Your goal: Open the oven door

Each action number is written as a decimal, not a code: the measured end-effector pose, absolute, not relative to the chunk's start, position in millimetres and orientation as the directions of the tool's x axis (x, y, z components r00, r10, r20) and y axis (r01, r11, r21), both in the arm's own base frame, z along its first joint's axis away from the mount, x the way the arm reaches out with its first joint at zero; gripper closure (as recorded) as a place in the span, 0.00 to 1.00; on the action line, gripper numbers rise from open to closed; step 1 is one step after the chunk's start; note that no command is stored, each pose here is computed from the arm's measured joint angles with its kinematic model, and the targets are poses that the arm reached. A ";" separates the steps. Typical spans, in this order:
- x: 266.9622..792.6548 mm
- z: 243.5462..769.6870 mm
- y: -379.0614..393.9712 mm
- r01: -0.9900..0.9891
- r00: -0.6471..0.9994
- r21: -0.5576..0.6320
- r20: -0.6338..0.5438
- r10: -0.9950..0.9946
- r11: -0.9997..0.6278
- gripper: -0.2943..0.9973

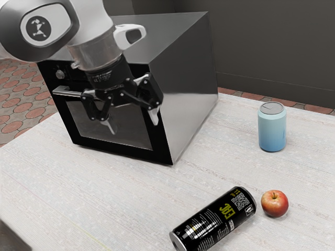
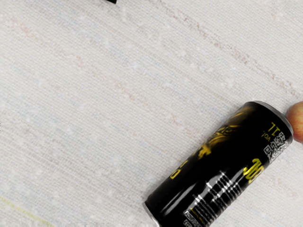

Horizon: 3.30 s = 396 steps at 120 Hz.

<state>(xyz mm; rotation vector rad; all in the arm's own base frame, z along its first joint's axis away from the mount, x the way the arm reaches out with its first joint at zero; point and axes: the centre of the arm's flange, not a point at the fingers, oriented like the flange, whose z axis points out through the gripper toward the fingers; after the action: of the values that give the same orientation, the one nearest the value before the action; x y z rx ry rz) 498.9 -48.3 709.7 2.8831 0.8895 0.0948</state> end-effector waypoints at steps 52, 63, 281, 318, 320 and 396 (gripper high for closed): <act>559.4 709.7 107.3 0.971 -0.168 0.168 -0.023 0.985 0.170 0.23; 538.8 719.9 163.2 0.907 -0.362 0.212 -0.053 0.931 0.365 0.23; 547.1 648.0 188.9 0.772 -0.500 0.405 -0.086 0.862 0.489 0.23; 548.8 634.1 183.7 0.781 -0.492 0.395 -0.089 0.866 0.484 0.23; 548.5 633.5 184.8 0.780 -0.494 0.395 -0.089 0.865 0.485 0.23; 440.9 609.0 216.9 0.718 -0.559 0.387 -0.174 0.811 0.578 0.23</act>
<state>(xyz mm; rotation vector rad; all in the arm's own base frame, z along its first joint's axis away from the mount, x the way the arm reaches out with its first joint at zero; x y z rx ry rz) 440.9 216.9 609.0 1.2456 2.4803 0.3908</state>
